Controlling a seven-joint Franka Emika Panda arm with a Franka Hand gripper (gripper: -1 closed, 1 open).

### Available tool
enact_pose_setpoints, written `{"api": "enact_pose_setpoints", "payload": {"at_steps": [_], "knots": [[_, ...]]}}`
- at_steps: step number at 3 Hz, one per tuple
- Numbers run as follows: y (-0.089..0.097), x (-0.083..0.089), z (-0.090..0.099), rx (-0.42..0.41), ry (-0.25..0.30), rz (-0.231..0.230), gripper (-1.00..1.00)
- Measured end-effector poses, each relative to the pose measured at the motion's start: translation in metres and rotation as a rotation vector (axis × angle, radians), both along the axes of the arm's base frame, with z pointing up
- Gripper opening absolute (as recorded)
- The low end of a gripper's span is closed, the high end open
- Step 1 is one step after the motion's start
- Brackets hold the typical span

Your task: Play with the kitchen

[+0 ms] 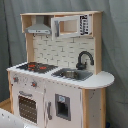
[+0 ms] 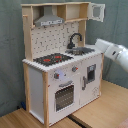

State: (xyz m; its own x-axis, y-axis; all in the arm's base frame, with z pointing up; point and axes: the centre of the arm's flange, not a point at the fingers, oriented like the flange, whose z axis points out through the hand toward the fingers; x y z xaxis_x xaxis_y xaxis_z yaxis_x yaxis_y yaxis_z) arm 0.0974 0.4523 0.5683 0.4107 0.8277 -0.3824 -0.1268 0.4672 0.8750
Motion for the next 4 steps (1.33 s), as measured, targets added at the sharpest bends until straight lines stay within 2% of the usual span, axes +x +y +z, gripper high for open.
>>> {"api": "enact_pose_setpoints", "payload": {"at_steps": [1, 2, 3, 4], "knots": [[-0.012, -0.018, 0.027, 0.046, -0.067, -0.057, 1.00], [-0.025, -0.027, 0.052, 0.142, -0.170, -0.118, 1.00], [-0.038, -0.023, 0.069, 0.237, -0.261, -0.156, 1.00], [-0.057, -0.012, 0.096, 0.355, -0.366, -0.190, 1.00]]}}
